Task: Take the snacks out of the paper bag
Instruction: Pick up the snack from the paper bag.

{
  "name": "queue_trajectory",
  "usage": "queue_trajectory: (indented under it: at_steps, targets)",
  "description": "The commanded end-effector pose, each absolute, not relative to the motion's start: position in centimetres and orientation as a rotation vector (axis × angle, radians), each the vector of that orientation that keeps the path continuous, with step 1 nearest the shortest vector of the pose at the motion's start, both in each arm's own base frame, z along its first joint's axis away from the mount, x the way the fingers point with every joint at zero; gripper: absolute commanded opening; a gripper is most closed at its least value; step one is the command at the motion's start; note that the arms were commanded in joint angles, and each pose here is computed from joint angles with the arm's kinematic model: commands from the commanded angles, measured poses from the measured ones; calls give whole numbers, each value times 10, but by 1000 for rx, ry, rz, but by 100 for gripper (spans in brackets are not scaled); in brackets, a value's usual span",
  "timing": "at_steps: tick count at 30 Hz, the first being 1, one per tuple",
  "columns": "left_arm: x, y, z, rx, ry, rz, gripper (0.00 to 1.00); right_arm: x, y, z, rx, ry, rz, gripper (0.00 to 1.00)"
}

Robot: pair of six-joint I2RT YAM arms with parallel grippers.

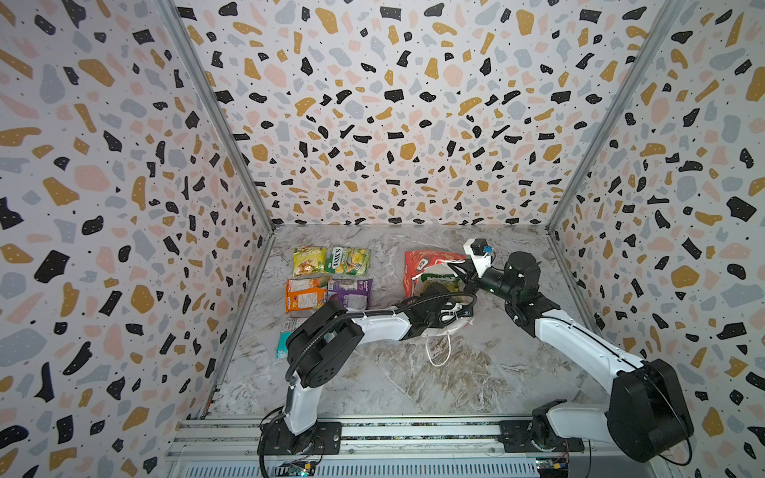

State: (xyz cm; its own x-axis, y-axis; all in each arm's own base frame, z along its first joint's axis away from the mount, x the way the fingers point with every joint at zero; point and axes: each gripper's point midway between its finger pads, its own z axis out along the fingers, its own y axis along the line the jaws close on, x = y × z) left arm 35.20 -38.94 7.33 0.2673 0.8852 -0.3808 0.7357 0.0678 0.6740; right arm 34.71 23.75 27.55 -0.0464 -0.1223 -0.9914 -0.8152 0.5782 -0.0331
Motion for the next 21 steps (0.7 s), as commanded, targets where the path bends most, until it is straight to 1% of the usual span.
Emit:
queue_trajectory:
  at_steps: [1,2,3,5,7,8,13,18,21]
  targets:
    - [360,-393,70,1697,1500,217,22,339,236,311,-814,1427,676,0]
    - [362,-393,69,1695,1505,216,16,340,236,310,-812,1431,676,0]
    - [363,-394,69,1691,1506,217,13,341,235,309,-806,1435,672,0]
    - [365,-394,68,1687,1508,214,10,344,234,308,-797,1445,664,0]
    - [366,-394,69,1685,1510,210,3,346,234,307,-792,1450,660,0]
    - [367,-394,70,1681,1513,216,1,347,233,307,-786,1455,656,0]
    - [366,-392,92,1632,1509,206,0,357,229,304,-745,1489,625,0]
    - [351,-394,135,1535,1459,123,0,367,226,298,-711,1520,596,0]
    - [341,-391,154,1503,1432,117,0,369,225,297,-703,1524,590,0]
